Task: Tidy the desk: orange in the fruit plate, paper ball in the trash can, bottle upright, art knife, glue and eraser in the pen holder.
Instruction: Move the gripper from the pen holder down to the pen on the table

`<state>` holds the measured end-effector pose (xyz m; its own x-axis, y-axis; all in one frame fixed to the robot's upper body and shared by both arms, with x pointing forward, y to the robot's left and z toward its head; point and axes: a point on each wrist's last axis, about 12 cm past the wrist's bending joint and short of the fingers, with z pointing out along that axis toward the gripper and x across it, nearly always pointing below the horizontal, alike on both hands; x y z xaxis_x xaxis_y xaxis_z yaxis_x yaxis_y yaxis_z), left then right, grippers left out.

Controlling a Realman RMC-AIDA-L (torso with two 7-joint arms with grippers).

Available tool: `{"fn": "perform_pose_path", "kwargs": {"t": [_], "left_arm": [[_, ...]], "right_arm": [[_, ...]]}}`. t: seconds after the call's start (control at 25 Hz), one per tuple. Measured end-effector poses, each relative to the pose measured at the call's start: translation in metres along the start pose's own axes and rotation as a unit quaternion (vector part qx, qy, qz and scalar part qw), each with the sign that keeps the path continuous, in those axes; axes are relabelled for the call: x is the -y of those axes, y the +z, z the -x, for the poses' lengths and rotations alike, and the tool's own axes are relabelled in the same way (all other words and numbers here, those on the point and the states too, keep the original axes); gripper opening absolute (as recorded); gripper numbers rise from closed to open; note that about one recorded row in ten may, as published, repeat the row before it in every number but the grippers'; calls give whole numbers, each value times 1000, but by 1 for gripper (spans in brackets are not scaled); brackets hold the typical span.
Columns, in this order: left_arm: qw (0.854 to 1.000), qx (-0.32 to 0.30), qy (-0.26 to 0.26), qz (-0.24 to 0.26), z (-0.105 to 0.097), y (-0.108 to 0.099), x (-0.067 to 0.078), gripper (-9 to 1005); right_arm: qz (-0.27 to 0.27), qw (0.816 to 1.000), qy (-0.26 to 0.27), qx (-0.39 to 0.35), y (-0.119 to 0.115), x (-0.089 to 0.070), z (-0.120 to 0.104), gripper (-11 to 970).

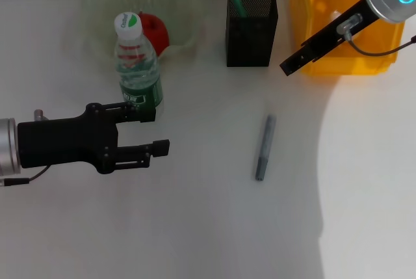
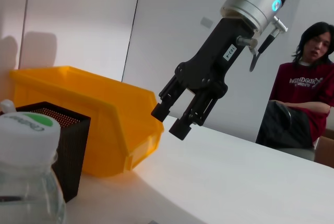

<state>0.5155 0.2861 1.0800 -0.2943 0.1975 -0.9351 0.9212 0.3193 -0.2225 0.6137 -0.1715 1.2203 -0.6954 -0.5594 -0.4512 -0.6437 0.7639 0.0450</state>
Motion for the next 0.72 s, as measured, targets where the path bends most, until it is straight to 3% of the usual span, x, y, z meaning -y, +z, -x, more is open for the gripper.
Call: {"fn": "perform_pose_path", "kwargs": {"t": [0.36,0.72], "left_arm": [[1000,0,7,-5,2,2,0,725],[1000,2,12,-8,3,5,1,725]], "right_arm": [[47,996,40,-63,33,-5,-4,781],[48,994,63,-77,66,-3,-10,773]]}}
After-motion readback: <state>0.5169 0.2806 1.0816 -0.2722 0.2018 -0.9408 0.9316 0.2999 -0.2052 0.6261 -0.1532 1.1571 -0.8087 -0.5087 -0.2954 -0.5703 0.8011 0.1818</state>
